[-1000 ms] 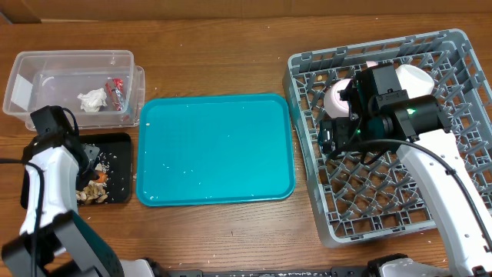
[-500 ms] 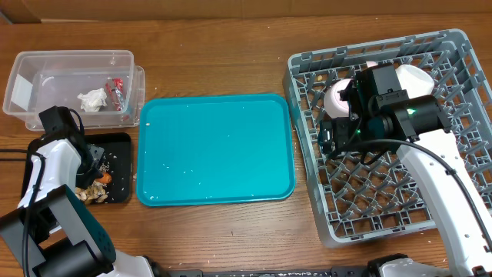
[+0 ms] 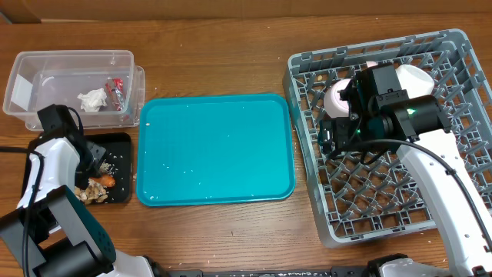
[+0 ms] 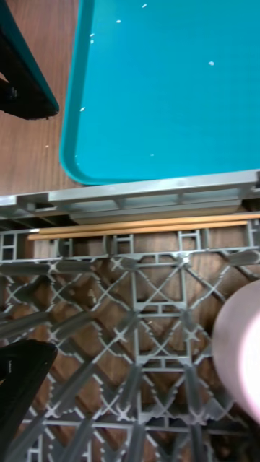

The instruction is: Sort waste into correct bins and load items into the dishwasher

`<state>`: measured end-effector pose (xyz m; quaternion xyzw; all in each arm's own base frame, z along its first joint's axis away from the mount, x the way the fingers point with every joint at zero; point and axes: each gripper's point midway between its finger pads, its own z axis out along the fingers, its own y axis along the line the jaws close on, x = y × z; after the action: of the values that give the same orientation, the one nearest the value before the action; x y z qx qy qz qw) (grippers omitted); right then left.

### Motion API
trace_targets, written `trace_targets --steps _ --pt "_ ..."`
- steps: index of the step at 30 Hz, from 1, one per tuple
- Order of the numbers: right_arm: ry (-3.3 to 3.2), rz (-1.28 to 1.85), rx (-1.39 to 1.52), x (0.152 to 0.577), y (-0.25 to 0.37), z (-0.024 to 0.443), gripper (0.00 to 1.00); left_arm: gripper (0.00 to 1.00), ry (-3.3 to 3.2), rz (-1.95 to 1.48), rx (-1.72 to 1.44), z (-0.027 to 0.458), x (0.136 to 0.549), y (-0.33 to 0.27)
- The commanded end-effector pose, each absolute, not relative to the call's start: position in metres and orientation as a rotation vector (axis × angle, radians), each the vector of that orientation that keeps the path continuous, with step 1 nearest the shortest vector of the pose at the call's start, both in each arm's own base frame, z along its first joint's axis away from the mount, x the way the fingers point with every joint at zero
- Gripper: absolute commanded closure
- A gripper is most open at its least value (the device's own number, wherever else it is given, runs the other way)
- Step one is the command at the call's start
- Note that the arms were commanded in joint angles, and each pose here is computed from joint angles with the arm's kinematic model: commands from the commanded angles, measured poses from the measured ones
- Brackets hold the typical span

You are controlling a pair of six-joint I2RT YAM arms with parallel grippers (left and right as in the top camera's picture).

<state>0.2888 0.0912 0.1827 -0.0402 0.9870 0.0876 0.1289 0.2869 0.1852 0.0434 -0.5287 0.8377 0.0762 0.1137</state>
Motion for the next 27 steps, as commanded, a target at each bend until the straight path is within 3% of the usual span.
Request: trace_targets --steps 1,7,10,14,21,27 --pt "2.815 0.265 -0.123 0.3 0.095 0.19 0.0 0.33 2.498 0.009 -1.34 0.07 0.325 0.162" --pt "2.646 0.373 -0.088 0.337 0.112 0.208 0.0 0.33 2.588 -0.381 -0.855 0.108 0.372 0.076" --pt "2.575 0.438 -0.109 0.356 0.124 0.214 0.0 0.37 2.687 -0.429 -0.568 0.111 0.373 0.031" --pt "2.645 0.422 -0.083 0.362 0.12 0.19 0.0 0.31 2.885 -0.393 -0.255 0.099 0.341 -0.02" --pt "2.849 0.365 0.081 0.332 0.079 0.164 0.0 0.24 3.218 -0.362 -0.251 0.094 0.262 -0.034" --pt "2.966 0.339 0.23 0.305 0.05 0.157 0.0 0.22 3.294 -0.362 -0.241 0.105 0.235 -0.037"
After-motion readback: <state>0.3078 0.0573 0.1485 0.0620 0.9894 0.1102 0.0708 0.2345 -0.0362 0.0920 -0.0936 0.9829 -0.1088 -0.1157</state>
